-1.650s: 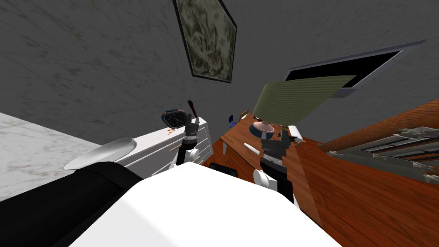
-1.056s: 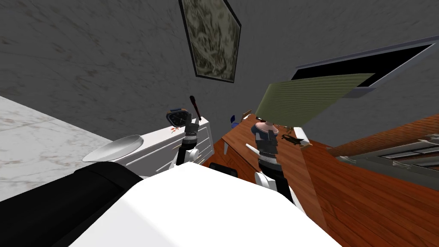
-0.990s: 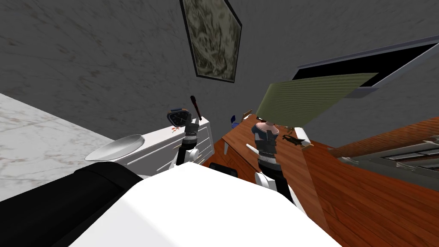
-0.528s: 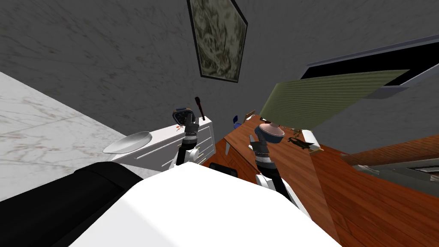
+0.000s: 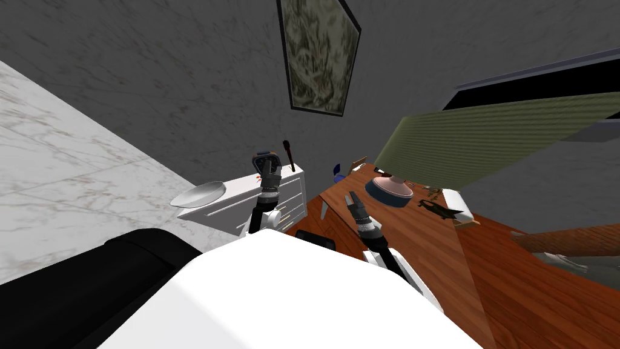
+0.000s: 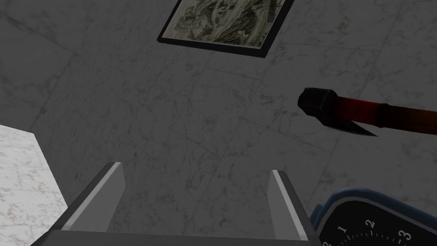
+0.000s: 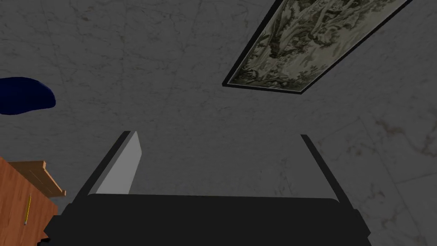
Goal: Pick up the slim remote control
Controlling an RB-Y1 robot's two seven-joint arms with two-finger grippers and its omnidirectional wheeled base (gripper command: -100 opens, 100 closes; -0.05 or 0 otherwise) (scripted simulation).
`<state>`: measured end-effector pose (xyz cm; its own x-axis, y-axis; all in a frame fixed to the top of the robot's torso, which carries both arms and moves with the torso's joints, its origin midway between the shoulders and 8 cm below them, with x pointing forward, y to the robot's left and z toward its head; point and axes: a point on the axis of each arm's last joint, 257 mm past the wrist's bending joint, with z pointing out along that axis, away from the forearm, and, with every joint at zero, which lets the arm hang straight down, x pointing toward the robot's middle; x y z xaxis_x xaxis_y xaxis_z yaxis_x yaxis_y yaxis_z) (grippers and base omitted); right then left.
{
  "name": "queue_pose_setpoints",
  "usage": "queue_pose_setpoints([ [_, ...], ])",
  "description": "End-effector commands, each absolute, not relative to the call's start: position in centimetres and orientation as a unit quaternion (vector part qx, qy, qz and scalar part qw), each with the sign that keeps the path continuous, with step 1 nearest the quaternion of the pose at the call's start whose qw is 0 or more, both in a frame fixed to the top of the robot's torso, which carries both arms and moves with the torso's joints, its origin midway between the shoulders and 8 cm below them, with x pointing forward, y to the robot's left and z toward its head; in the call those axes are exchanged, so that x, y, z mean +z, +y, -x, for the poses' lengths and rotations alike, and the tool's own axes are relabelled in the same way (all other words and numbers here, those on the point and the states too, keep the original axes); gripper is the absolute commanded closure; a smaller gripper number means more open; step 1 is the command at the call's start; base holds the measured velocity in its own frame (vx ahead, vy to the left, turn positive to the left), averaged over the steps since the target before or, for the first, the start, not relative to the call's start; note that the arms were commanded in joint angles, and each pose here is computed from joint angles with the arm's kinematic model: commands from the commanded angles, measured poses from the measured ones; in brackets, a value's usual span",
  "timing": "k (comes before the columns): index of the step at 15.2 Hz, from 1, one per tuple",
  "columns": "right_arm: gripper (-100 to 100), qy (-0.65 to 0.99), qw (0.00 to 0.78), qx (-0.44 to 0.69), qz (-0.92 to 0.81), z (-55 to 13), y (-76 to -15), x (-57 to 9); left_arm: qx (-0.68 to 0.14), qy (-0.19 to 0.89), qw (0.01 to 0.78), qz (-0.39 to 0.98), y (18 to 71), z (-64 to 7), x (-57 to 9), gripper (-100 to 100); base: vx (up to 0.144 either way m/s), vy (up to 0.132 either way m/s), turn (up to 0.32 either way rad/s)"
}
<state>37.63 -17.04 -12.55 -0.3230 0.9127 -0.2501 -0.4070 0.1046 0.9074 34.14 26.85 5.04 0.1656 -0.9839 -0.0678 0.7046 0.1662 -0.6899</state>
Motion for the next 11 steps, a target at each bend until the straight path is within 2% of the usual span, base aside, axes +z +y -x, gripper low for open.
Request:
queue_pose_setpoints([
  [1, -100, 0.553, 0.513, 0.616, -0.228, -37.4, -16.2, -14.6, -0.589, 0.264, 0.716, 0.264, 26.9, -34.1, 5.0, 0, -0.004, 0.013, 0.146],
  [11, -100, 0.682, 0.447, 0.558, -0.156, -35.3, -15.4, -23.9, -0.589, 0.265, 0.716, 0.264, 26.9, -34.1, 5.0, 0, 0.0, 0.01, 0.142],
])
